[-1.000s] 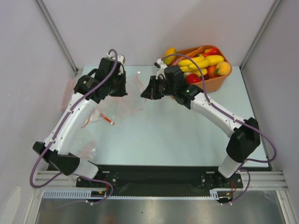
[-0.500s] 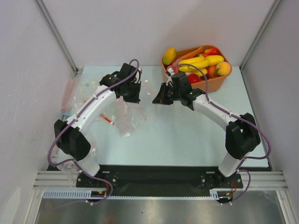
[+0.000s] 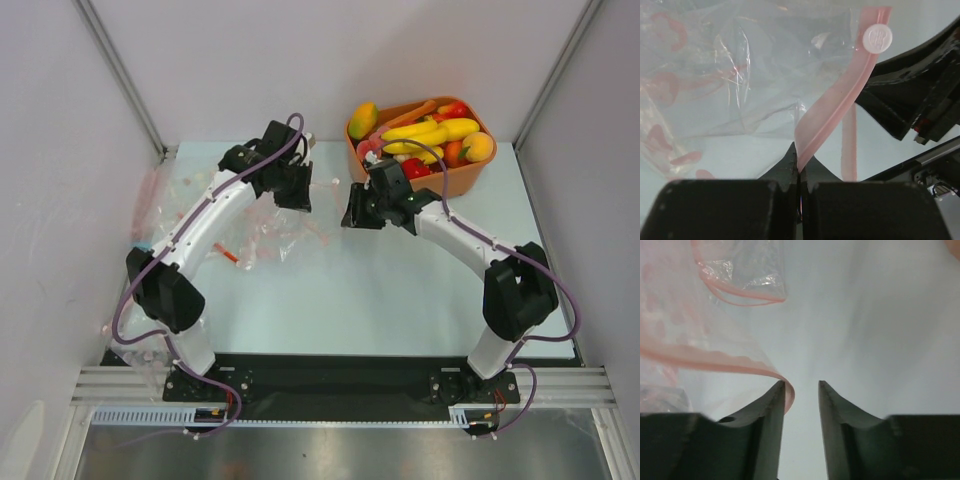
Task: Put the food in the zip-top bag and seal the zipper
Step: Open the zipper of the food storage bag at the center of the board, then pick up the fake fruit from the bin.
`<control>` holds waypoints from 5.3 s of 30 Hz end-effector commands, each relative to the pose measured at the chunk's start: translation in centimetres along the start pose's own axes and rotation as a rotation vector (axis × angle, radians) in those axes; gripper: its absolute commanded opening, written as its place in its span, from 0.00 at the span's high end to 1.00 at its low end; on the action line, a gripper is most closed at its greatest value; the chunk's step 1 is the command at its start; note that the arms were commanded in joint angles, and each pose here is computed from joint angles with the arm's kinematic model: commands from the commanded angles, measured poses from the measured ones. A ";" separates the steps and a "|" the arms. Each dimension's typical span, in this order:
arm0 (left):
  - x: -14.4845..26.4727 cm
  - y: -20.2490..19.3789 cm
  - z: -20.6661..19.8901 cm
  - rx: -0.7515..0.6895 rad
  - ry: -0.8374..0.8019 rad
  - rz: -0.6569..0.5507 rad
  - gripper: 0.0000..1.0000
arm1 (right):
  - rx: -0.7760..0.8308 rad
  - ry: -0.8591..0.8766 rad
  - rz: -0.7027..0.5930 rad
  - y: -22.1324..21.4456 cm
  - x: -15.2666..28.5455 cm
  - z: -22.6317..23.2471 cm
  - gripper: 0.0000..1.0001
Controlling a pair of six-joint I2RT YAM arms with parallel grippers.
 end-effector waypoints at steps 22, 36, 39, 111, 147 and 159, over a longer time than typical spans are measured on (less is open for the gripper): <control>4.6 1.6 0.6 -0.035 0.167 0.020 1.00 | 0.036 -0.130 -0.041 2.0 0.1 -0.3 0.93; 7.4 3.1 2.9 -0.054 0.380 -0.093 1.00 | 0.049 0.229 -0.019 1.9 -1.3 4.6 0.52; 7.8 3.3 2.9 -0.065 0.414 -0.107 1.00 | 0.067 0.298 -0.023 3.0 -1.2 6.0 0.45; 1.8 2.7 2.8 0.030 0.378 -0.170 1.00 | -0.058 -0.344 -0.239 14.1 3.1 -7.4 0.06; -0.2 2.1 0.7 -0.048 0.235 -0.136 1.00 | -0.067 -0.263 -0.360 15.2 5.5 -4.9 0.44; -1.3 2.1 -0.3 -0.059 0.168 -0.112 1.00 | 0.097 0.222 -0.418 12.6 11.6 2.6 0.46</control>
Point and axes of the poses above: each gripper's point midway between its finger pads, its own x axis back along the fingers, its own z axis along the line the jaws close on, y = z × x, the point moved 4 cm from there along x, back along the fingers, and after that the axes turned 2 degrees about x, right-handed, at the moved point
